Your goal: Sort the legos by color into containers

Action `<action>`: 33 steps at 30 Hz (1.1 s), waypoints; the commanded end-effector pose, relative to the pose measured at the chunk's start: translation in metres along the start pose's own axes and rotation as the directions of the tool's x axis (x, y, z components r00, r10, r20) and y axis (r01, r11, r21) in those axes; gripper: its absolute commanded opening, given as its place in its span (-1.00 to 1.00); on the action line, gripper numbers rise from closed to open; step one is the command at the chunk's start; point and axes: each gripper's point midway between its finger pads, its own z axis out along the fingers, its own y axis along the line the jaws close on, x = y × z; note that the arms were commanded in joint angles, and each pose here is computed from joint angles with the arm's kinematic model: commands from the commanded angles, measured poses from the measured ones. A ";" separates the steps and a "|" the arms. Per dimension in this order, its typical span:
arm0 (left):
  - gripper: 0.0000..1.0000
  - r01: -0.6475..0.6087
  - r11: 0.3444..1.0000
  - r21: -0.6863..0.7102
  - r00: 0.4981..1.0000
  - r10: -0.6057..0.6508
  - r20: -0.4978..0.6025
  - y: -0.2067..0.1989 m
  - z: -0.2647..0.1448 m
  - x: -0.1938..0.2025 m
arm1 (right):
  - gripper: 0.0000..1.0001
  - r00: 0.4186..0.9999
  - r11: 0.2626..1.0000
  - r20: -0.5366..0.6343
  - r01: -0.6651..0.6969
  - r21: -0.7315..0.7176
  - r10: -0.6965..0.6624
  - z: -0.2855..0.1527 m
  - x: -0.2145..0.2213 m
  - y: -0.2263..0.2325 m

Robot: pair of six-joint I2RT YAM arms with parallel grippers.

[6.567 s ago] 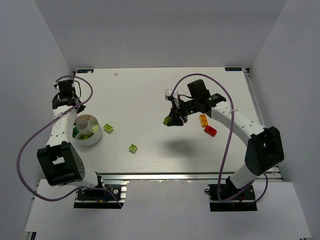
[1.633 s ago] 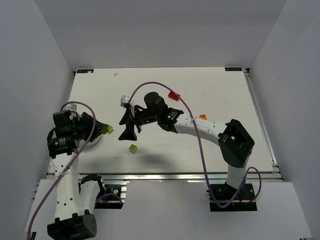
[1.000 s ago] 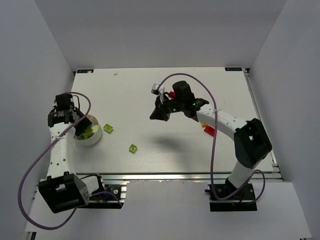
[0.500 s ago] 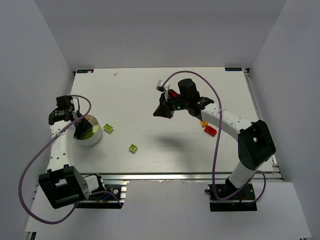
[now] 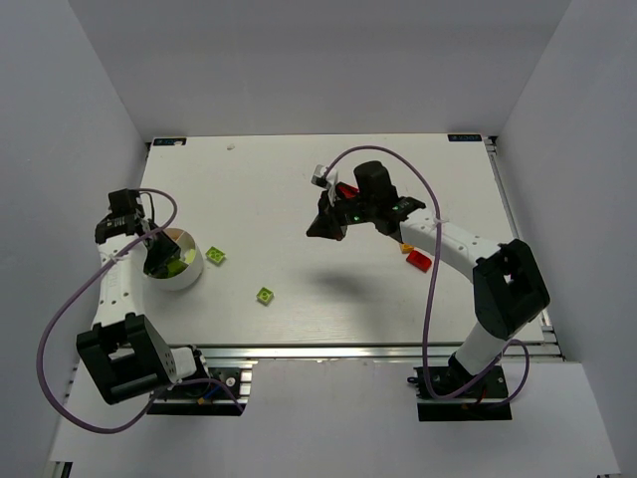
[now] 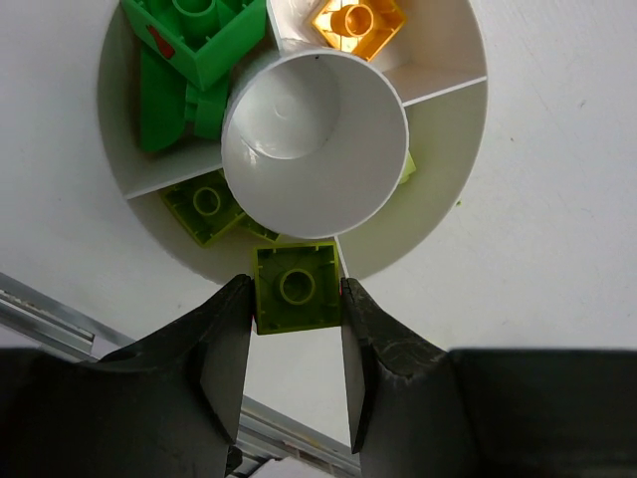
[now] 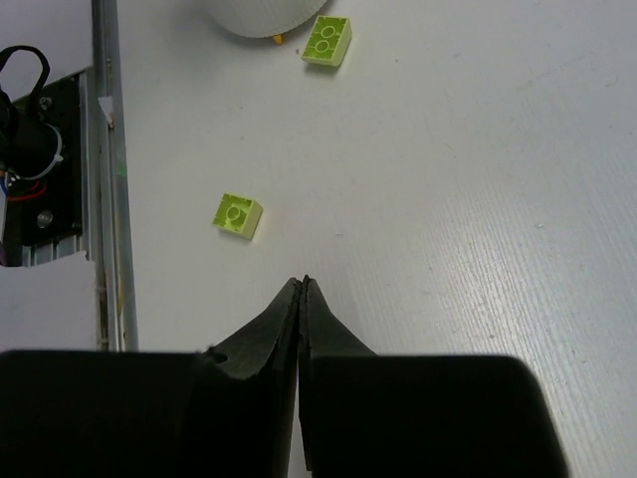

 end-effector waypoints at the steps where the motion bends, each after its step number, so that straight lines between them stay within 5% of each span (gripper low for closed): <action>1: -0.12 0.015 1.000 0.001 0.999 -0.015 0.046 0.002 -0.002 -0.009 | -0.91 0.998 0.999 0.045 0.044 -0.004 -0.044 -0.012 -0.016 0.008; 9: 0.15 0.045 0.999 0.022 0.997 -0.046 0.061 0.001 -0.007 -0.007 | -0.88 0.998 0.999 0.044 0.046 -0.004 -0.045 -0.014 -0.015 0.009; 17: 0.17 0.060 0.996 0.060 0.994 -0.065 0.087 -0.005 -0.021 -0.011 | -0.85 0.998 0.999 0.042 0.054 -0.007 -0.053 -0.016 -0.018 0.010; 21: -0.35 0.062 0.988 0.139 0.991 -0.078 0.109 -0.020 -0.038 -0.017 | -0.70 0.993 0.994 0.042 0.111 0.010 -0.112 -0.021 -0.026 0.007; 22: -0.64 0.060 0.985 0.163 0.990 -0.079 0.116 -0.023 -0.042 -0.018 | -0.62 0.990 0.991 0.033 0.136 0.015 -0.137 -0.023 -0.026 0.006; 25: -0.77 0.041 0.957 0.285 0.983 -0.090 0.161 -0.043 -0.061 -0.024 | -0.26 0.977 0.976 0.028 0.210 0.057 -0.212 -0.033 -0.034 -0.005; 27: -0.61 0.007 0.917 0.400 0.978 -0.090 0.188 -0.060 -0.079 -0.025 | 0.10 0.969 0.966 0.021 0.241 0.097 -0.244 -0.039 -0.039 -0.014; 28: -0.48 -0.003 0.902 0.433 0.980 -0.084 0.181 -0.065 -0.080 -0.020 | 0.78 0.965 0.959 0.018 0.256 0.123 -0.261 -0.042 -0.042 -0.019; 29: -0.11 -0.015 0.879 0.476 0.977 -0.089 0.195 -0.072 -0.085 -0.022 | 0.79 0.963 0.951 0.004 0.264 0.164 -0.268 -0.047 -0.042 -0.029; 31: 0.26 -0.050 0.830 0.556 0.979 -0.071 0.193 -0.084 -0.098 -0.013 | 0.79 0.967 0.951 -0.004 0.253 0.180 -0.256 -0.049 -0.045 -0.039; 33: 0.85 -0.061 0.809 0.585 0.980 -0.063 0.189 -0.088 -0.097 -0.007 | 0.79 0.973 0.974 -0.059 0.224 0.043 -0.221 -0.051 -0.024 -0.035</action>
